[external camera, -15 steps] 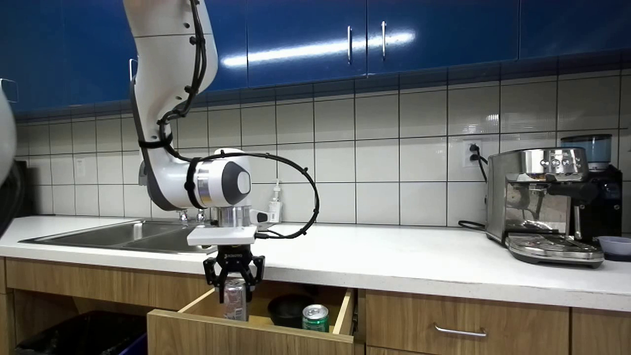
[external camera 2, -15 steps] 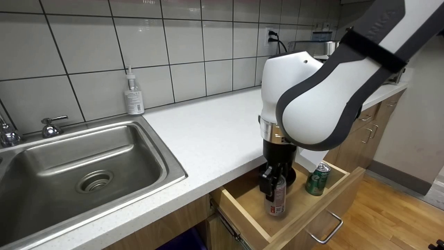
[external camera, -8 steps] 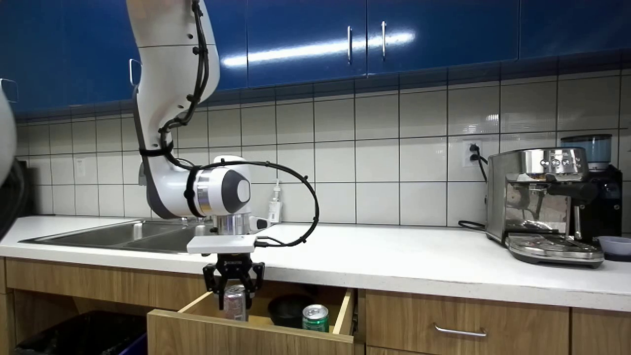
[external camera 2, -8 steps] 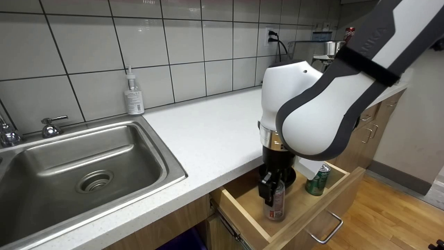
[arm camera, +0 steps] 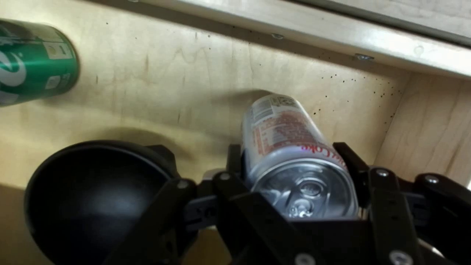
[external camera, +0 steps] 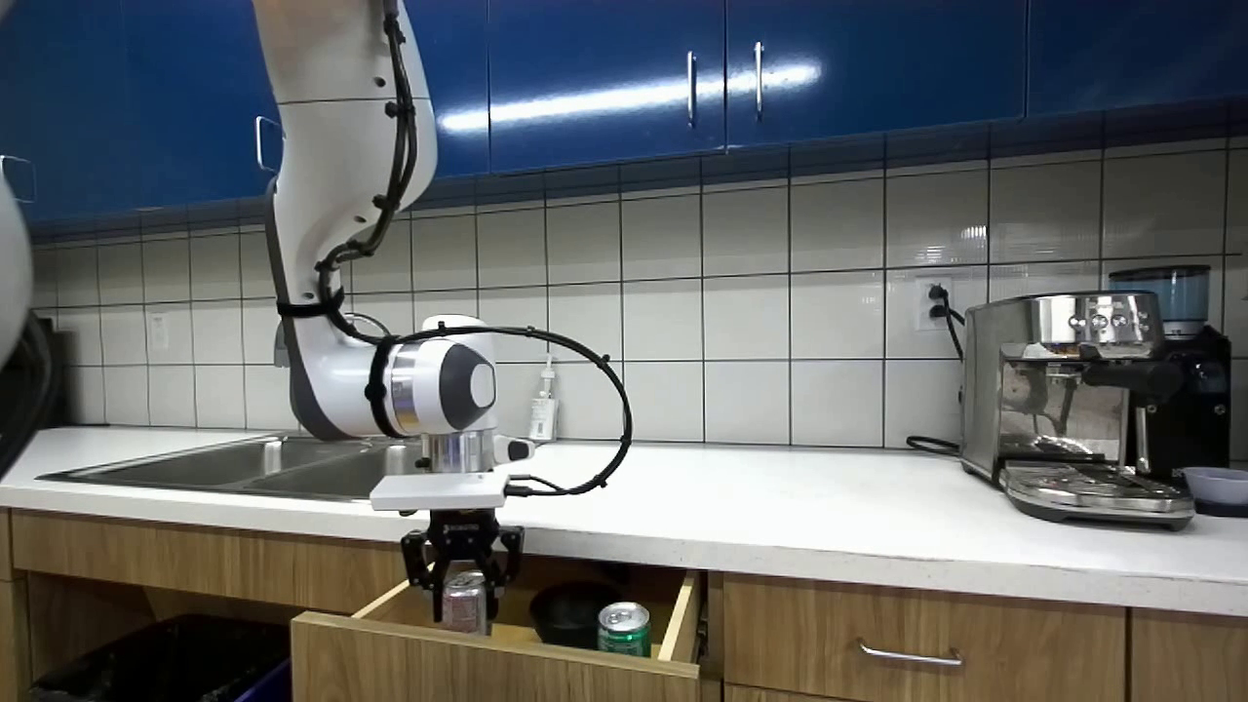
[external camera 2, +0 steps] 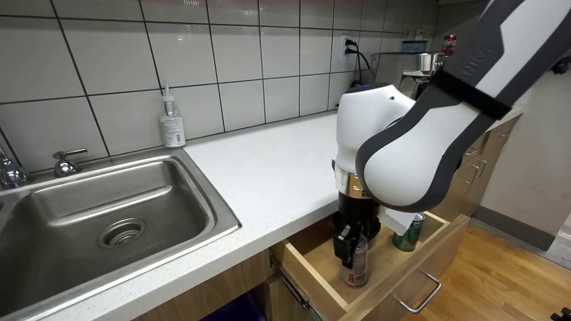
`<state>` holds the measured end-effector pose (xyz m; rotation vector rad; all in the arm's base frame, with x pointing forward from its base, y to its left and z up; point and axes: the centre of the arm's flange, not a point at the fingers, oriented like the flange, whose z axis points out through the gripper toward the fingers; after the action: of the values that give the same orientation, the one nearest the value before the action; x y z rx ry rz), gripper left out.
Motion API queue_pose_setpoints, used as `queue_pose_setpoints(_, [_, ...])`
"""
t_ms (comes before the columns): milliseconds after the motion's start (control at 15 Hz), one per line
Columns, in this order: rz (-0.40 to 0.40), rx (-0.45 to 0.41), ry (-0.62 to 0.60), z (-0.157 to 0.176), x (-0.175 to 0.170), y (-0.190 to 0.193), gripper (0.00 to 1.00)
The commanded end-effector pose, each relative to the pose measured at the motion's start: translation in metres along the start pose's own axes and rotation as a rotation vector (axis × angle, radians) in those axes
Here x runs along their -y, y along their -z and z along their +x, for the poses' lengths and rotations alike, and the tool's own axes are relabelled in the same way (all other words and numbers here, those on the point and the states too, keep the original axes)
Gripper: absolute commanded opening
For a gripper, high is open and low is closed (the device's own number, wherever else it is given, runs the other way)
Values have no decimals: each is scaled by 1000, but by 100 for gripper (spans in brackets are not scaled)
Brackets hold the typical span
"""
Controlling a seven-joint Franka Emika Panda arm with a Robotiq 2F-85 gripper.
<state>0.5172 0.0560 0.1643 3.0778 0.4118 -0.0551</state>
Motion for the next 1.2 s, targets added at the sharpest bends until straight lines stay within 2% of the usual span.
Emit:
queue_pose_setpoints(0, [-14, -10, 16, 1, -1, 3, 38])
queue_pose_setpoints(200, [-13, -7, 14, 0, -1, 1, 38])
queue_pose_setpoints(267, [-13, -5, 14, 0, -1, 0, 71])
queue_pose_setpoints(333, [-13, -3, 13, 0, -1, 0, 90])
queue_pose_setpoints(467, [-15, -3, 14, 0, -2, 0, 100])
queue_pose_setpoints(1133, [-1, -20, 6, -6, 2, 23, 100])
